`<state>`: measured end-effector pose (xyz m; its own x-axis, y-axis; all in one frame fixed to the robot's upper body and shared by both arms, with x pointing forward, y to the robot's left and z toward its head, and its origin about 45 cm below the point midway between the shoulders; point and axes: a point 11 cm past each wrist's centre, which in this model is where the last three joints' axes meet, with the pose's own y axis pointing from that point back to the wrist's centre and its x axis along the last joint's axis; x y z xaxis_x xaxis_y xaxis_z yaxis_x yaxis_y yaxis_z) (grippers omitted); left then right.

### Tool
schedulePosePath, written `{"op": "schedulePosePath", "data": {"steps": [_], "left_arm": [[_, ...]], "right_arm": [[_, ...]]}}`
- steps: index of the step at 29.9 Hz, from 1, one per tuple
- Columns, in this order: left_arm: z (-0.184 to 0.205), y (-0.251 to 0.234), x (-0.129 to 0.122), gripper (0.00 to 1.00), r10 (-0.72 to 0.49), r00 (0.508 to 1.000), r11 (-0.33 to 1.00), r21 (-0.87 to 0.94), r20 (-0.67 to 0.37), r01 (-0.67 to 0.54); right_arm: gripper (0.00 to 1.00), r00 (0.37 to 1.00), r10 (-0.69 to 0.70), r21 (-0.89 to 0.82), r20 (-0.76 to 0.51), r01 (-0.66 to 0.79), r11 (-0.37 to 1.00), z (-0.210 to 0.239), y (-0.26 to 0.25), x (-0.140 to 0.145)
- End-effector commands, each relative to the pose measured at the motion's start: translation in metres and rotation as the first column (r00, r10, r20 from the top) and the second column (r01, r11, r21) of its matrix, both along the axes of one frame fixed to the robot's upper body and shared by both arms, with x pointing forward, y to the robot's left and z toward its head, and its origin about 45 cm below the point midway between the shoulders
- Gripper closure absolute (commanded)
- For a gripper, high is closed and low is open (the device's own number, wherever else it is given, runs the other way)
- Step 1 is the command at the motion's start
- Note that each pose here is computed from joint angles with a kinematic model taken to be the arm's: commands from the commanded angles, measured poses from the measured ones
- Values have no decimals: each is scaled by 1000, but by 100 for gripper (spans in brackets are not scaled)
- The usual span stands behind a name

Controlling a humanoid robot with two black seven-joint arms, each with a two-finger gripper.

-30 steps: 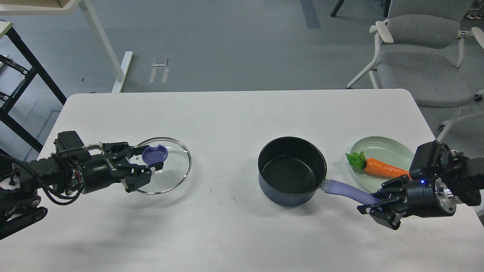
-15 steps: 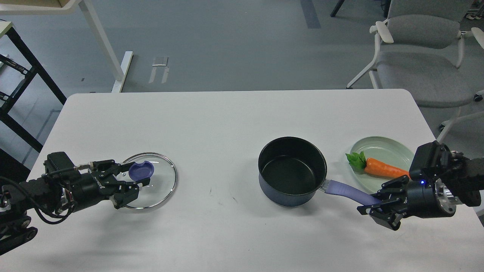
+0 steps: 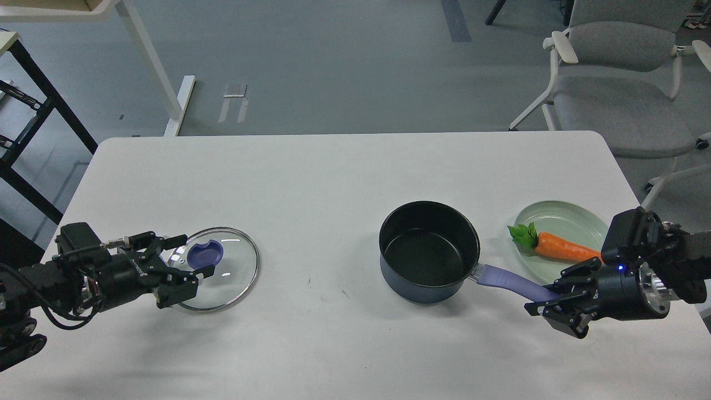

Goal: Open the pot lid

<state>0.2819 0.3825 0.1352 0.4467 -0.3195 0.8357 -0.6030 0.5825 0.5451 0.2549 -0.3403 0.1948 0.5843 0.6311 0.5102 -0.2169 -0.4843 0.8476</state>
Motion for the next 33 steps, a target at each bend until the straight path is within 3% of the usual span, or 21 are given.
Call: {"op": "schedulePosePath", "data": {"steps": [1,3,6,9,12,15,19,26,29,33], "left_arm": [[14,-2,2,1,16,1000,1000,-19,-25,-16],[30,-5,10,1,91,994,990,-105,-52,-96],[56,-17,30,1,240,953,899,-328,-184,-289],[83,-21,52,1,311,850,651,-556,-425,-516],[100,-14,65,1,265,738,320,-665,-621,-674],[110,-9,76,1,216,696,100,-694,-685,-713],[119,-12,87,1,192,705,8,-717,-683,-697],[127,-24,101,1,120,725,-103,-735,-678,-670],[119,-28,107,1,76,661,-176,-663,-746,-728],[109,-37,111,1,4,600,-206,-588,-800,-782]], "right_arm": [[65,1000,-5,3,-2,5,1000,0,0,0],[65,1000,-5,3,-2,5,1000,0,0,0],[63,1000,-5,3,-2,5,1000,0,0,0],[57,1000,-5,3,-2,5,1000,0,0,0],[42,1000,-8,4,-2,8,1000,1,-1,0],[25,1000,-18,15,-7,18,1000,1,0,0],[4,999,-47,34,-12,47,998,5,-2,1],[3,986,-167,99,0,166,981,31,-16,9],[3,967,-253,198,-7,250,948,52,-14,20],[2,910,-395,403,-122,409,819,77,-2,34]]}}
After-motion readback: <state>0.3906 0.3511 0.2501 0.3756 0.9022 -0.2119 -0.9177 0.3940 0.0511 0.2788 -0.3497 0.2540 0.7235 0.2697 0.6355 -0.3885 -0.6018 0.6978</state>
